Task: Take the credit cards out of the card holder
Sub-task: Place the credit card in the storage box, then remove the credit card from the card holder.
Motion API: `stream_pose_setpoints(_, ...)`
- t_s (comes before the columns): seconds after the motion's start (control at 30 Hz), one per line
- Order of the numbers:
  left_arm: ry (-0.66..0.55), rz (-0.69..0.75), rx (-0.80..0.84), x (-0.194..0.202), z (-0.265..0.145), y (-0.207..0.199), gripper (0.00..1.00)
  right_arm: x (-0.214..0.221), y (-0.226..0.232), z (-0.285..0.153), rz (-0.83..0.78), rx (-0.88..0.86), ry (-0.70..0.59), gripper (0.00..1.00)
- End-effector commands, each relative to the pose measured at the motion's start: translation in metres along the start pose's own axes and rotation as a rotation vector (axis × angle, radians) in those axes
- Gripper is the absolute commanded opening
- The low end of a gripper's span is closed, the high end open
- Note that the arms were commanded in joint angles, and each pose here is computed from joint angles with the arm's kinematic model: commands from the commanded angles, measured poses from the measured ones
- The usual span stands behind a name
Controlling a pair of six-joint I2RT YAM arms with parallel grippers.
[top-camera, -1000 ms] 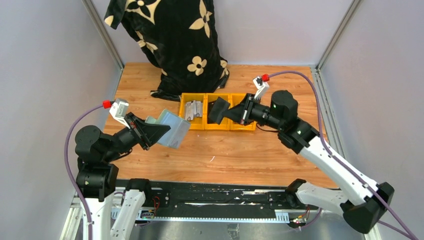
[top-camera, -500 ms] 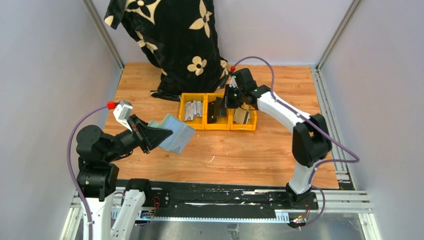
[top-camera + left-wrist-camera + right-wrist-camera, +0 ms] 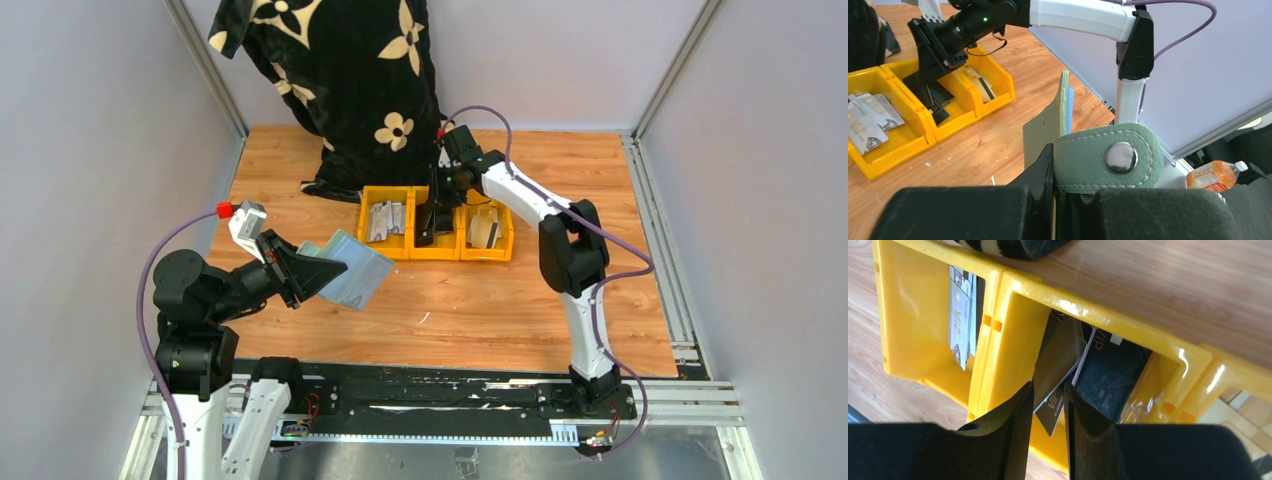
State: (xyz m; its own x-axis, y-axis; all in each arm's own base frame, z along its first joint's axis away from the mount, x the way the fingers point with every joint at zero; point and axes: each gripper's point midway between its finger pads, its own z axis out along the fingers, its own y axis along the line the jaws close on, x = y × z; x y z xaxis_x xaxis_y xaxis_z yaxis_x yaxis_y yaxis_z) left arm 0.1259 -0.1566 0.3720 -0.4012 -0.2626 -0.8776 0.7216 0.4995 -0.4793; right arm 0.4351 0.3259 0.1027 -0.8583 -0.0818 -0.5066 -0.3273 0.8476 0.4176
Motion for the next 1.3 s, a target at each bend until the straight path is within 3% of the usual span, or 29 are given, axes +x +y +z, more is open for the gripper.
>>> stream_pose_setpoints(0.0,-0.032,0.043,0.068,-0.014,-0.003,-0.02,0.0,-0.017,0.006,-0.037,-0.014,0.042,-0.047,0.37)
stream_pose_setpoints(0.2,-0.052,0.045,0.162,-0.022,-0.009,-0.048,0.0,-0.028,0.079,-0.149,-0.117,-0.113,-0.236,0.72)
stream_pose_setpoints(0.27,-0.068,0.047,0.198,-0.028,-0.011,-0.058,0.0,-0.003,0.107,-0.182,-0.162,-0.227,-0.26,0.74)
stream_pose_setpoints(0.47,-0.064,0.023,0.295,-0.035,-0.018,-0.084,0.0,0.088,0.21,-0.289,-0.375,-0.785,-0.427,0.77)
stream_pose_setpoints(0.63,-0.032,0.019,0.335,-0.031,-0.026,-0.098,0.0,0.148,0.241,-0.332,-0.498,-0.938,-0.474,0.8)
stream_pose_setpoints(0.8,-0.023,0.031,0.353,-0.028,-0.032,-0.108,0.0,0.176,0.261,-0.333,-0.571,-0.973,-0.478,0.79)
stream_pose_setpoints(1.03,-0.008,0.037,0.344,-0.022,-0.035,-0.109,0.0,0.204,0.286,-0.34,-0.666,-1.054,-0.447,0.63)
stream_pose_setpoints(1.27,0.007,0.018,0.303,-0.021,-0.027,-0.094,0.0,0.208,0.283,-0.359,-0.672,-1.072,-0.517,0.43)
